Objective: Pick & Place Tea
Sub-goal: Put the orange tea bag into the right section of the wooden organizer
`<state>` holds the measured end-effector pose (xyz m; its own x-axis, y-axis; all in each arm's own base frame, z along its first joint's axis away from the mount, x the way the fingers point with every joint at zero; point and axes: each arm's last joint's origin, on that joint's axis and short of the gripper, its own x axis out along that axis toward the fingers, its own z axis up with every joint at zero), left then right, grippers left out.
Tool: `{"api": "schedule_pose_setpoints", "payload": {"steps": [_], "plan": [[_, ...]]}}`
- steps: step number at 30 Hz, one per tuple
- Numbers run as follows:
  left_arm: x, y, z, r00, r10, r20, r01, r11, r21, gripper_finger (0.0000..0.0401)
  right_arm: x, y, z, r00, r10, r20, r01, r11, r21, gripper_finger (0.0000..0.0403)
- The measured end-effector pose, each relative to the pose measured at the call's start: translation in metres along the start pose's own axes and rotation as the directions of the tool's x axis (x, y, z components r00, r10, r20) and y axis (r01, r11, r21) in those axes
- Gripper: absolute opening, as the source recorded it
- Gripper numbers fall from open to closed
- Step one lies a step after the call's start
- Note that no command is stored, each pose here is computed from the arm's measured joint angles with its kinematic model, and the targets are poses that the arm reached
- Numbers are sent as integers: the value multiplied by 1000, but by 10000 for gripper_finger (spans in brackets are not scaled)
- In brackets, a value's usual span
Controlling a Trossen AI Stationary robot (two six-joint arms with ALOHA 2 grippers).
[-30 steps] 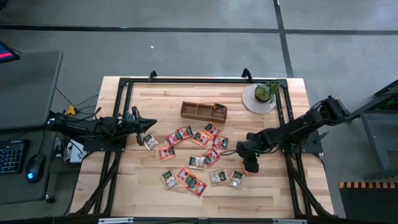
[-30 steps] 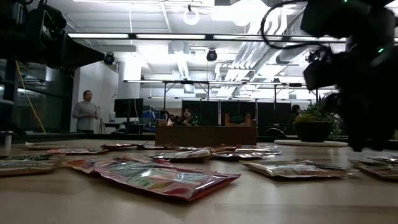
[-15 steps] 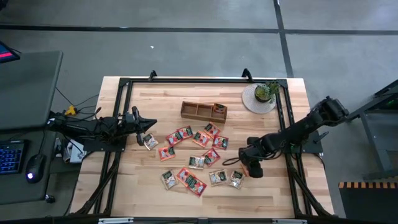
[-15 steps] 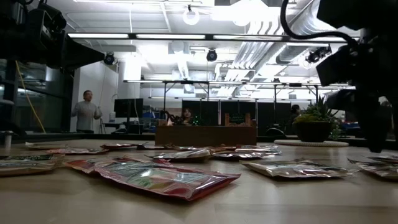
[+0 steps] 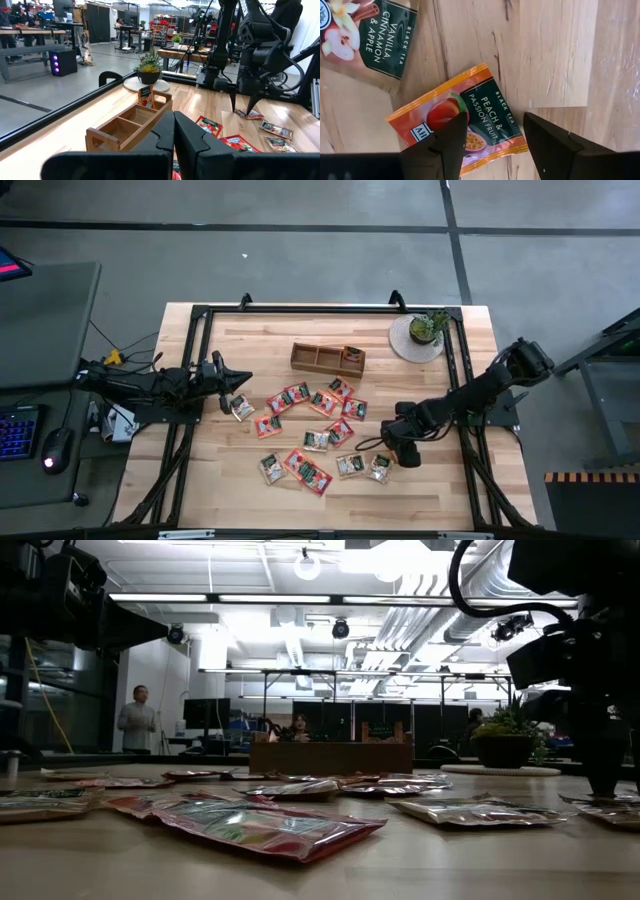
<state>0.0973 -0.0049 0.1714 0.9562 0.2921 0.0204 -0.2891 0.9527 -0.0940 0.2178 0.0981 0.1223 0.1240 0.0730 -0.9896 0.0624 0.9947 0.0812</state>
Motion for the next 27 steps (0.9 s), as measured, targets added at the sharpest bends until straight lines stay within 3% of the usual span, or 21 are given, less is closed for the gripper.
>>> {"api": "schedule_pose_setpoints", "payload": {"steps": [6,20,27], "plan": [[0,0,0,1000,0,0,0,1000,0,0,1,-1,0,1000,-2,12,1,1000,19,169],[0,0,0,1000,0,1,0,1000,0,0,2,-8,6,999,2,44,-7,993,117,12],[0,0,0,1000,0,0,0,1000,0,0,1,-11,9,998,1,62,-11,987,162,2]]}}
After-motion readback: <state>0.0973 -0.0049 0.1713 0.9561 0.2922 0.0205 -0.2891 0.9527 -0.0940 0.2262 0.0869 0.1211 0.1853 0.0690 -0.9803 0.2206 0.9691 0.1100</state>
